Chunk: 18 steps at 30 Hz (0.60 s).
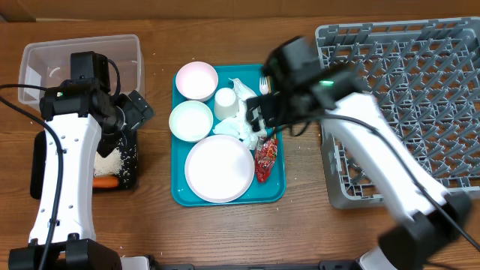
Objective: Sort waste into correct bins and load items into the dishwasher rack
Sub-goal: 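Reach the right gripper to the white plate and grasp its rim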
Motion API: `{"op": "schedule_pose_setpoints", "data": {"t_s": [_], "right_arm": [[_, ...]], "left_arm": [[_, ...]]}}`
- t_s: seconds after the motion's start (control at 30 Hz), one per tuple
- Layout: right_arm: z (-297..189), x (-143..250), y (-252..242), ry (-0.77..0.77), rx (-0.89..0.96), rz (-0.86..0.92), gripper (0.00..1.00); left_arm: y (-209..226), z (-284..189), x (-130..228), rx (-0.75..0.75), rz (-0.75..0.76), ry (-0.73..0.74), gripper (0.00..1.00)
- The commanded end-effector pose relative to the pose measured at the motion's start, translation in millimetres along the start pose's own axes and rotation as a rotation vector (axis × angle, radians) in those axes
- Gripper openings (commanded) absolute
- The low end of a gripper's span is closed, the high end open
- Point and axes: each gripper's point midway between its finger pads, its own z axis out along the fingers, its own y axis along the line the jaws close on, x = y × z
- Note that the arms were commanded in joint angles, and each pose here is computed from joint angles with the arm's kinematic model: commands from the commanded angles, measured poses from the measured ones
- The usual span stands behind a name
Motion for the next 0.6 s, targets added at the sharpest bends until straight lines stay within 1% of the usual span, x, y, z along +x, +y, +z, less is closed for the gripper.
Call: {"op": "schedule_pose_setpoints", "data": {"t_s": [0.0, 0.07, 0.17, 0.27, 0.47, 0.57], "right_arm": [[49, 13, 1, 0.123, 0.116, -0.114, 1.00], [73, 23, 4, 0.183, 0.165, -0.184, 1.00], [100, 34, 9, 0.238, 0.204, -0.225, 1.00], [116, 33, 13, 0.242, 0.201, -0.243, 1.00], [129, 13, 21, 0.165, 0.173, -0.300, 0.88], [130, 9, 23, 0.146, 0.163, -0.315, 0.77]], "left_arm": [[9, -1, -8, -0.038, -0.015, -0.035, 1.00], [9, -1, -8, -0.038, -0.014, -0.034, 1.00], [9, -1, -8, -0.037, -0.014, -0.035, 1.00], [9, -1, -8, -0.038, -0.014, -0.035, 1.00], [9, -1, -8, -0.041, -0.014, -0.036, 1.00], [9, 1, -8, -0.045, -0.014, -0.032, 1.00]]}}
